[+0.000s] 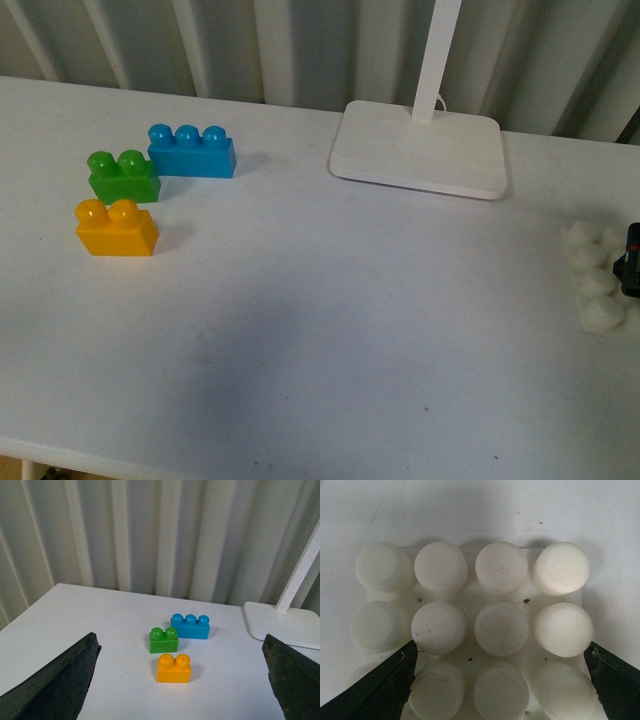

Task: Insert yellow block into base center

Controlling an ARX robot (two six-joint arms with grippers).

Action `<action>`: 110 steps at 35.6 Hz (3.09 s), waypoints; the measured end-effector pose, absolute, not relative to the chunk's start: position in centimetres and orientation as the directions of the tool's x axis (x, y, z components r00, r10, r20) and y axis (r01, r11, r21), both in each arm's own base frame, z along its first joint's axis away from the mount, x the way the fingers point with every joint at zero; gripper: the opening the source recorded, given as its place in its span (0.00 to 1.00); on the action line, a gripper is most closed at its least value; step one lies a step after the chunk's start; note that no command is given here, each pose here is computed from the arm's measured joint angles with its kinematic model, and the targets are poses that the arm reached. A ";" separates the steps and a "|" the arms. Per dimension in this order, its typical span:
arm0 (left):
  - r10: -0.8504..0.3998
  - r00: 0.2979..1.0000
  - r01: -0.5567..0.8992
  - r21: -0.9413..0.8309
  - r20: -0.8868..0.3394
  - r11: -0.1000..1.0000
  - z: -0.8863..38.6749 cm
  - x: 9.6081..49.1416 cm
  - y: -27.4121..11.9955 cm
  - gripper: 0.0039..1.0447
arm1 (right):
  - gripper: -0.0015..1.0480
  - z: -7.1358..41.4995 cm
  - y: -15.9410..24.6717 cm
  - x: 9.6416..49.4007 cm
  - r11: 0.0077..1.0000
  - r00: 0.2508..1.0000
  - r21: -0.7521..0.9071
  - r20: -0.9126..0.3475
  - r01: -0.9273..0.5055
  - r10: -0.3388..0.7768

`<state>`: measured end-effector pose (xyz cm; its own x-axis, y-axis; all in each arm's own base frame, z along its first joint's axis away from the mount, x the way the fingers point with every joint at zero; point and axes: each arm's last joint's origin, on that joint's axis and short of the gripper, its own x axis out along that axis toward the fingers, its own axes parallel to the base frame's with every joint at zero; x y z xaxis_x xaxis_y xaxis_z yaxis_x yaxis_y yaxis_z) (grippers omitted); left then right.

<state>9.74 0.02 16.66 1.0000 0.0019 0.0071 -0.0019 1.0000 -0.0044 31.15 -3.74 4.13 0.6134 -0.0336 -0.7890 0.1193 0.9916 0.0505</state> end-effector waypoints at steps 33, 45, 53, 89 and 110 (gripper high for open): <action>0.002 1.000 -0.001 -0.004 0.007 1.000 16.7 9.7 0.0 0.94 | 0.92 3.5 15.8 32.8 0.995 0.590 0.103 -0.803 -0.003 0.085; 0.002 1.000 -0.001 -0.004 0.007 1.000 16.7 9.7 0.0 0.94 | 0.92 3.6 21.4 33.9 0.992 0.591 0.127 -0.800 -0.003 0.104; 0.002 1.000 -0.001 -0.004 0.007 1.000 16.7 9.7 0.0 0.94 | 0.92 3.7 24.3 34.4 0.989 0.586 0.150 -0.800 -0.010 0.127; 0.002 1.000 -0.002 -0.004 0.007 1.000 16.7 9.7 0.0 0.94 | 0.91 4.7 25.2 34.0 0.957 0.610 0.288 -0.762 0.020 0.216; 0.002 1.000 -0.002 -0.004 0.007 1.000 16.7 9.7 0.0 0.94 | 0.91 18.8 4.4 27.7 0.893 0.876 0.439 -0.466 0.103 0.127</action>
<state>9.74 0.02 16.66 1.0000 0.0019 0.0071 -0.0019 1.0000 -0.0044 27.65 4.36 18.83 0.8758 0.1271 -0.4655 0.1035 0.8927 0.4385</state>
